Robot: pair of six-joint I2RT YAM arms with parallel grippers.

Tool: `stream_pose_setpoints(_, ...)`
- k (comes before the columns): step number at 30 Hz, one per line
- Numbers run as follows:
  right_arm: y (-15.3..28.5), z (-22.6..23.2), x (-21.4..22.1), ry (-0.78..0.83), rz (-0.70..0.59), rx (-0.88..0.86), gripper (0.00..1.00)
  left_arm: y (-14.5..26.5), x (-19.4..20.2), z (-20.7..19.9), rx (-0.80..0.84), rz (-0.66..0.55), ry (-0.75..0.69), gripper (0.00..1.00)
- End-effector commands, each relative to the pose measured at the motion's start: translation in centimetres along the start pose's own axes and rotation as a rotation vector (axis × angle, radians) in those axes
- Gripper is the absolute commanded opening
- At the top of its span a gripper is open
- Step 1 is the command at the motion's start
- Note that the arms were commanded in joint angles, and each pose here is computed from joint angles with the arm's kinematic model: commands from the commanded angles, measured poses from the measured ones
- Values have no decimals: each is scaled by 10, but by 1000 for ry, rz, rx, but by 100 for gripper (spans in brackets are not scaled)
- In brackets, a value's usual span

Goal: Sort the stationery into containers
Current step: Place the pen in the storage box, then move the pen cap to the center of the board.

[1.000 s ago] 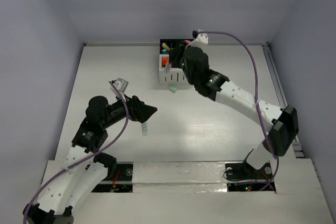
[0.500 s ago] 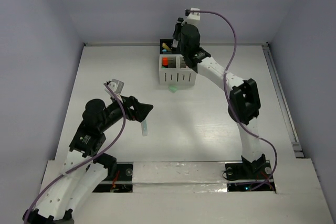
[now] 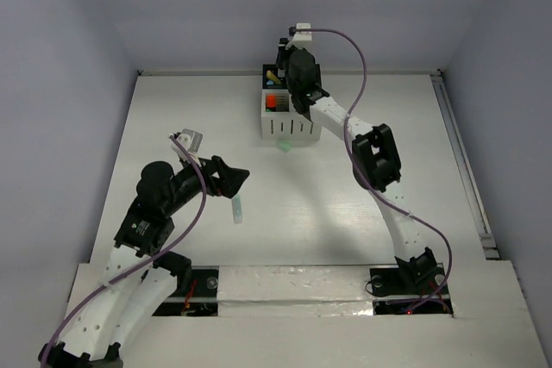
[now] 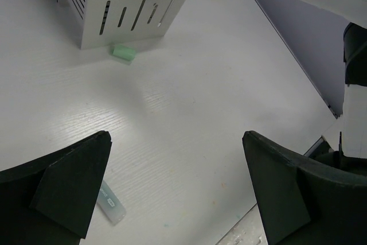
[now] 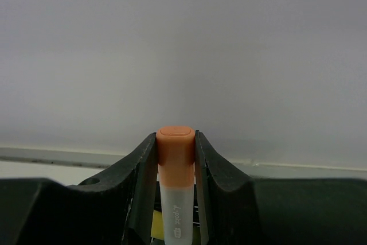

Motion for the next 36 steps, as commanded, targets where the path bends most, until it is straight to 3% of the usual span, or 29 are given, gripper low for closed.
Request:
stream_pose_setpoints(1,-3,6,-41,-44,-129,-21,0,0,-8,-1,3,-31,-19,99)
stream_pose_setpoints(2,-3,6,-39,-42,-125,-23,4,0,-8,-1,2,-34,-20,99)
stream_pose_setpoints(3,-1,6,-33,-32,-113,-28,25,1,-8,-1,0,-35,-20,99)
stream_pose_setpoints(5,0,9,-39,-19,-119,-55,50,1,-11,1,-15,-45,-20,99)
stream_pose_setpoints(6,1,10,-43,-16,-116,-67,68,1,-10,2,-21,-44,-19,99)
stream_pose_setpoints(7,2,14,-47,-9,-105,-97,74,1,-11,2,-23,-49,-18,99)
stream_pose_setpoints(13,34,22,-101,-20,-71,-247,77,4,-15,3,-29,-72,-18,99)
stream_pose_setpoints(14,46,21,-79,-14,-3,-266,77,4,-15,2,-25,-73,-19,99)
stream_pose_setpoints(15,101,17,-72,-66,103,-298,77,6,-17,3,-26,-83,-20,99)
stream_pose_setpoints(16,108,12,-102,-79,64,-299,77,6,-17,3,-26,-83,-20,99)
stream_pose_setpoints(17,134,11,-61,-70,172,-307,77,6,-18,5,-34,-89,-18,99)
stream_pose_setpoints(20,188,3,-59,-186,259,-291,77,6,-19,3,-26,-92,-22,99)
stream_pose_setpoints(21,213,0,-20,-210,356,-285,79,6,-19,5,-32,-93,-18,99)
stream_pose_setpoints(25,260,7,26,-172,496,-319,82,5,-17,4,-22,-82,-19,99)
stream_pose_setpoints(30,283,12,78,-196,636,-321,82,5,-16,4,-18,-77,-17,99)
stream_pose_setpoints(36,278,18,126,-173,736,-253,82,5,-17,5,-19,-80,-16,99)
Point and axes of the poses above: each gripper's point midway between its finger pads, its own y axis back along the fingers, its own z axis along the line the jaws close on, x = y × z, the point moved 2 cm from there along y, back along the fingers, and after that the axes turned 8 degrees about y, right-handed, at the moved point
